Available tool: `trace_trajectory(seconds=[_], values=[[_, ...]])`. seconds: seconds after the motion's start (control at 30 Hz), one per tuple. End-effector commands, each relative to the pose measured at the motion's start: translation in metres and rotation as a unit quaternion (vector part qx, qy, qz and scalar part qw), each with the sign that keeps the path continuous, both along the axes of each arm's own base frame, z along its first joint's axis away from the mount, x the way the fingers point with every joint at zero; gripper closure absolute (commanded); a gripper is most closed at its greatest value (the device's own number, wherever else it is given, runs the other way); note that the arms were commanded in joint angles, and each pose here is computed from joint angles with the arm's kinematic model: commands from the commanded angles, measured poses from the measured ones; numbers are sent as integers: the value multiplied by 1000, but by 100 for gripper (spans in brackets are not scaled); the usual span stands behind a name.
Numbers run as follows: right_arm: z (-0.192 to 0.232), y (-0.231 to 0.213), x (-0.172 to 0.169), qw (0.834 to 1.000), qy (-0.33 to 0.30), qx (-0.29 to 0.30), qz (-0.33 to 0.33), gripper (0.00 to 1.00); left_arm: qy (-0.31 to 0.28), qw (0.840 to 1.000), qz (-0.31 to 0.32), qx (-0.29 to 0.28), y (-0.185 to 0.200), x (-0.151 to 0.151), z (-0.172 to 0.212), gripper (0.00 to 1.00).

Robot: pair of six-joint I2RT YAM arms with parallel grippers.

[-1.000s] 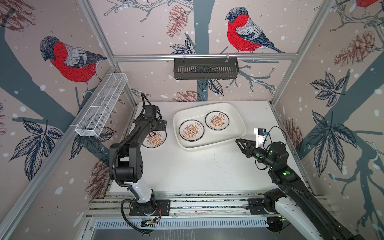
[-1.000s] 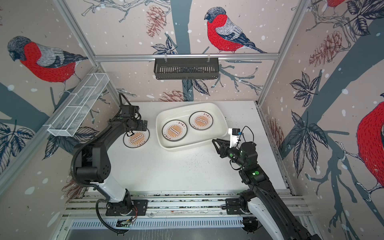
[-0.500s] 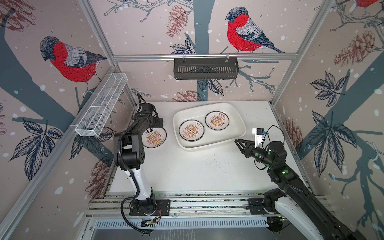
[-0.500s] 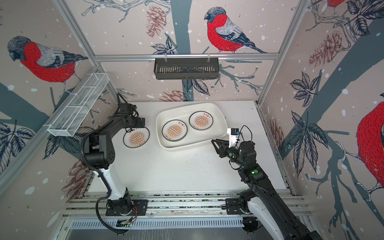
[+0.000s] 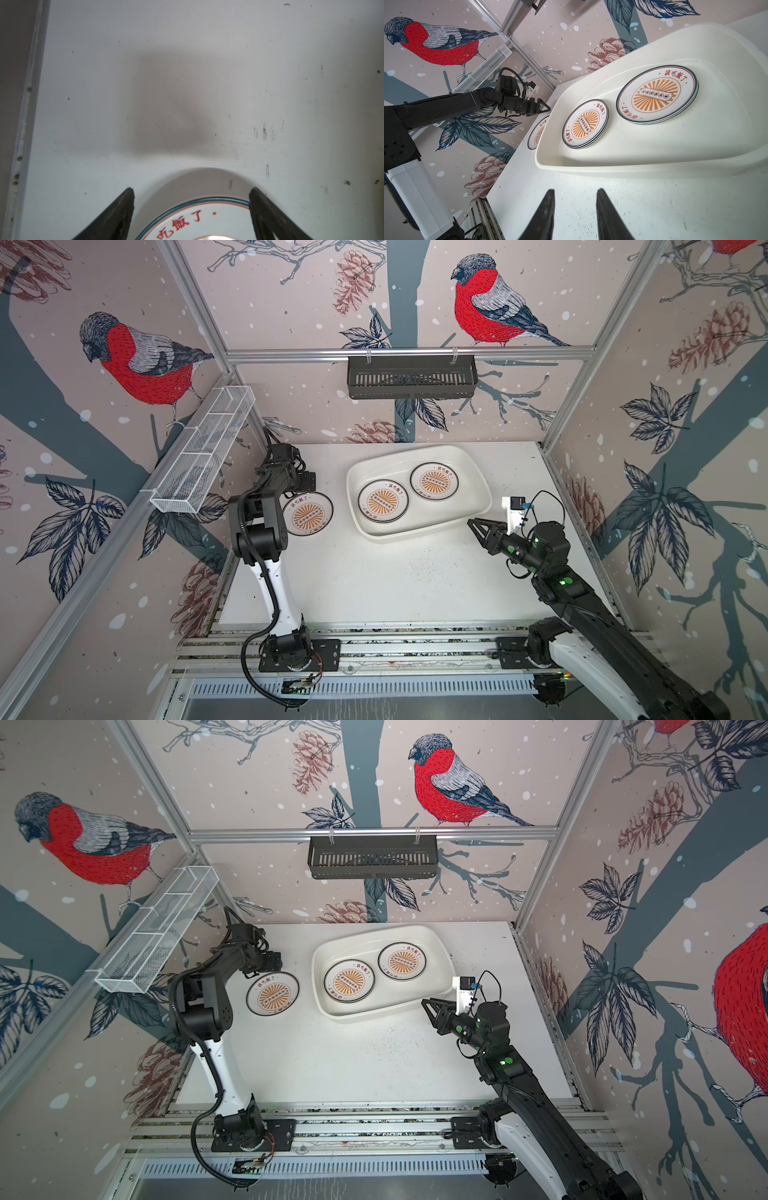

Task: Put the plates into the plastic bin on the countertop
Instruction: 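Lower the left gripper onto the edge of the last sunburst plate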

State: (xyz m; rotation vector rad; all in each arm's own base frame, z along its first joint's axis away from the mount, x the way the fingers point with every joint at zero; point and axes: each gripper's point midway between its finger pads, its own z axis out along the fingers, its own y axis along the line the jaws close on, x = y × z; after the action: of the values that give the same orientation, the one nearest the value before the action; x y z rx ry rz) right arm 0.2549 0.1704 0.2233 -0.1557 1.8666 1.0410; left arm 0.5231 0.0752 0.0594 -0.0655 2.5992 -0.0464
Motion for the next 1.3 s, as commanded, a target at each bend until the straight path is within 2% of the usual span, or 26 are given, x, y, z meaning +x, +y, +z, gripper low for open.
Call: trace_trajectory(seconds=[0.0, 0.33, 0.87, 1.27], values=[[9, 2, 1, 1000, -18, 10, 5, 64, 20, 999, -21, -21, -6, -7, -10, 15], [10, 4, 2, 1000, -18, 15, 9, 65, 48, 995, -55, -63, -10, -17, -24, 24], [14, 5, 2, 999, -22, 21, 10, 65, 54, 990, -88, -91, -19, -30, -19, 27], [12, 5, 1, 999, -20, 22, 14, 65, 74, 982, -127, -116, -35, -55, -21, 30]])
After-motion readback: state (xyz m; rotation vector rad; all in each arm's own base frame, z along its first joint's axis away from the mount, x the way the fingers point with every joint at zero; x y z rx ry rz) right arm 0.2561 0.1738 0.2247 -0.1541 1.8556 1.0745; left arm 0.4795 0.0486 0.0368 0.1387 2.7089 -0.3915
